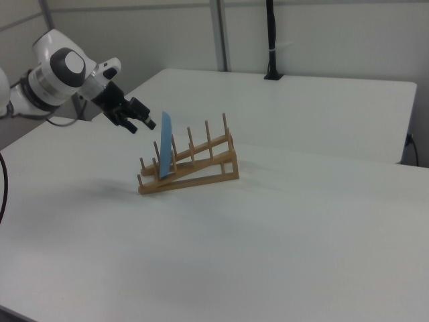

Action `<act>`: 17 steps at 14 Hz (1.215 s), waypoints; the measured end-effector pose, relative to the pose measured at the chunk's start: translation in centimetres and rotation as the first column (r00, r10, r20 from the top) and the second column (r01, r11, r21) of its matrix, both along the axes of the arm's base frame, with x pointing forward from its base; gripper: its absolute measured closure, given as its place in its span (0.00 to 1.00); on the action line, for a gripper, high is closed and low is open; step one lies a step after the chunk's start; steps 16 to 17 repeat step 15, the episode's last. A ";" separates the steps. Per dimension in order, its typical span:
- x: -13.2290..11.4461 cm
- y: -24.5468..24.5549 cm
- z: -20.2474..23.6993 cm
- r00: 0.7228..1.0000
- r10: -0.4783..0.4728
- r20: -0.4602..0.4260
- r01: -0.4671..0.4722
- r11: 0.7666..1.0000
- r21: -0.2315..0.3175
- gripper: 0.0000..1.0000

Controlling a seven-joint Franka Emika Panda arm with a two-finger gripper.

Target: Place plate in plate rack

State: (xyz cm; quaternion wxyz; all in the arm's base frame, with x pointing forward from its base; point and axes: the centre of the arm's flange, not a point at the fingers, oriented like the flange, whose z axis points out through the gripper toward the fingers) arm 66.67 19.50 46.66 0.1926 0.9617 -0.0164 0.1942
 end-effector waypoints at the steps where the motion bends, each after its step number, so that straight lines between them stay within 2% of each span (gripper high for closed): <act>1: -0.2 0.0 0.6 1.000 -0.008 -0.022 0.010 0.997 0.078 0.00; 2: -0.6 -0.3 1.2 0.998 -0.017 -0.057 0.025 0.989 0.144 0.00; 4: -1.5 -2.4 2.2 0.985 -0.030 -0.168 0.069 0.970 0.233 0.00; 7: -3.6 -8.1 4.1 0.937 0.028 -0.348 0.087 0.946 0.311 0.00; 10: -6.9 -14.0 6.5 0.904 0.041 -0.426 0.125 0.927 0.354 0.00; 13: -9.8 -16.9 7.9 0.894 0.019 -0.447 0.163 0.916 0.367 0.00; 17: -10.5 -17.8 8.0 0.893 0.009 -0.450 0.176 0.913 0.369 0.00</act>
